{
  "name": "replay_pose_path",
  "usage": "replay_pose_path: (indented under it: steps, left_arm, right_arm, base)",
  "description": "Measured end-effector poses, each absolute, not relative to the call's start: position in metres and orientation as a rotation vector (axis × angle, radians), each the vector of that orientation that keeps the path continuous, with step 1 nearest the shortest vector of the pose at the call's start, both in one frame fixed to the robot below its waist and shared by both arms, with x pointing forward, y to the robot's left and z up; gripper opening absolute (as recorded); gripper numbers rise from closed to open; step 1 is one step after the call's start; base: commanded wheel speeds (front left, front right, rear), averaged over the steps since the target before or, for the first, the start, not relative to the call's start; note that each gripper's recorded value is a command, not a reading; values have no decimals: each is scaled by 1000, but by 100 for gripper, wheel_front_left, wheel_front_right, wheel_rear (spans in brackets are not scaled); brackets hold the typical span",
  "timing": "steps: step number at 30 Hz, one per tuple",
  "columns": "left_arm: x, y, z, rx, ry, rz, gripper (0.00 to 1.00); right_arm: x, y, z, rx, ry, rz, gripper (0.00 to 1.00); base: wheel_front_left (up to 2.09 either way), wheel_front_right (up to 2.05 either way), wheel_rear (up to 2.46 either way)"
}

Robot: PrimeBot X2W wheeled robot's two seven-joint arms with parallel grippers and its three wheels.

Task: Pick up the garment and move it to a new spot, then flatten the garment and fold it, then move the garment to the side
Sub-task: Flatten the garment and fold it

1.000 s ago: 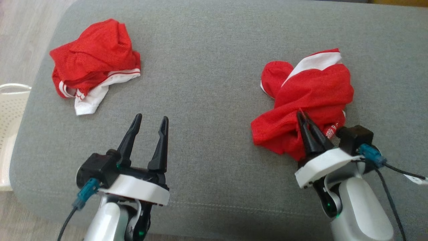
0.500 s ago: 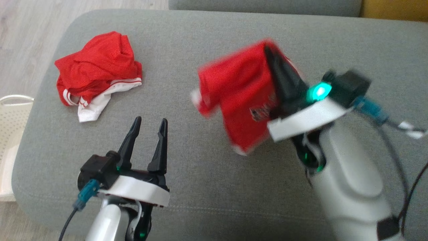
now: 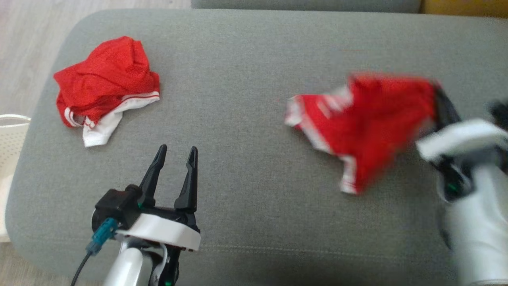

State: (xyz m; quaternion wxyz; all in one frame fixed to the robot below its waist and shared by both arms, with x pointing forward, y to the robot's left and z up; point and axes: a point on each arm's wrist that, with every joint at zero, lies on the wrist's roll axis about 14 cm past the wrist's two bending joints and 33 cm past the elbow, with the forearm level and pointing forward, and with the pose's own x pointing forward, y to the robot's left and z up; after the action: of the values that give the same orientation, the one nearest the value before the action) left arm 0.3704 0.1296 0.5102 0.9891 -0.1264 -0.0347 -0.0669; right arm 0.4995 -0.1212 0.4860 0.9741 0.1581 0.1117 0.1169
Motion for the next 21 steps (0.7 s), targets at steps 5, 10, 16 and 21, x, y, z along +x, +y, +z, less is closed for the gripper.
replay_pose_path:
  steps: [5, 10, 16, 21]
  left_arm:
    - [376, 124, 503, -258, -47, -154, 100]
    - [384, 115, 500, -260, -38, -180, 100]
    - [390, 106, 504, -264, -48, -211, 100]
    - [392, 101, 512, -274, -70, -225, 100]
  right_arm:
    - [479, -229, 421, 251, 375, -90, 100]
    - [494, -234, 437, 218, 300, -130, 100]
    - [510, -195, 491, 155, 94, -15, 100]
    - [494, -168, 521, 138, -35, 83, 100]
  base:
    - [0, 0, 0]
    - [0, 0, 0]
    - [0, 0, 0]
    - [0, 0, 0]
